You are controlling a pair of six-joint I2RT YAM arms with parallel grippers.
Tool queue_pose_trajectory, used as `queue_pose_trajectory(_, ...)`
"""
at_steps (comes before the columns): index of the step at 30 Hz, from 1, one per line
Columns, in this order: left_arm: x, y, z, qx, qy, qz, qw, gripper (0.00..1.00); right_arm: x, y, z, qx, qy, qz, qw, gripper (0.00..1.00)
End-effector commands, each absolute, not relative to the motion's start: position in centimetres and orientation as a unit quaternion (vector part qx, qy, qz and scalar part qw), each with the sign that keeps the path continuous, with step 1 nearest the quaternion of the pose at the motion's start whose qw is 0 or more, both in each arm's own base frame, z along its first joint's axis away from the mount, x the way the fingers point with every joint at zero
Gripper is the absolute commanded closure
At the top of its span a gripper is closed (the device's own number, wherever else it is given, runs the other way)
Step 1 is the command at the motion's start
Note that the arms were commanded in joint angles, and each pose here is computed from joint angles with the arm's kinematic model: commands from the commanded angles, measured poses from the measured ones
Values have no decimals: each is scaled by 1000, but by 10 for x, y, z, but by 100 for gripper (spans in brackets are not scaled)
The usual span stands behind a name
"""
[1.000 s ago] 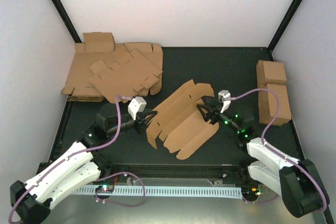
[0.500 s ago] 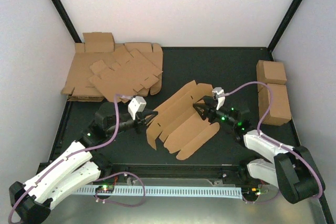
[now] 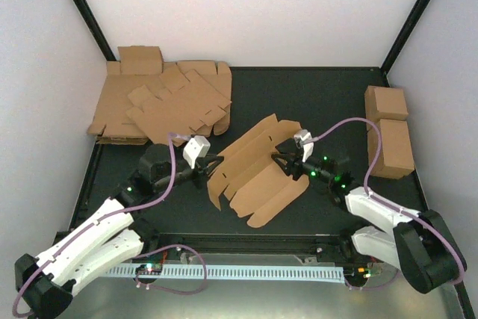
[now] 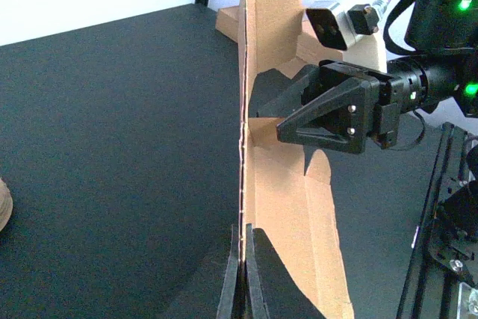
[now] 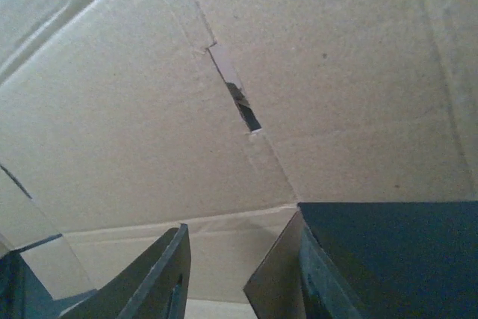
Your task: Fold the paper box
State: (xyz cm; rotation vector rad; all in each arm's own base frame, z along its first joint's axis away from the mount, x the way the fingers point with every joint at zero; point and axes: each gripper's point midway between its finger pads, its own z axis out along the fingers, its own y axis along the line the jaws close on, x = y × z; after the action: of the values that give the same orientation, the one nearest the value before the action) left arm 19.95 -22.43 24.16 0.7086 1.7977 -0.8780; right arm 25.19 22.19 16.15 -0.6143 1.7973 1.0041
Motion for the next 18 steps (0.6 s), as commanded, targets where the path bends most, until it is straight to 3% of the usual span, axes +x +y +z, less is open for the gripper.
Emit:
queue_pose_trajectory(1,208,-225,260,296,727,-351,511,98,258,221,144,-238,753,392,471,58)
queue_pose_trajectory(9,213,-236,224,347,734,-325,485,98,294,216,113,-191,788,346,473,67)
queue_pose_trajectory(18,216,-243,187,387,737,-282,476,98,293,218,89,-183,799,350,454,75)
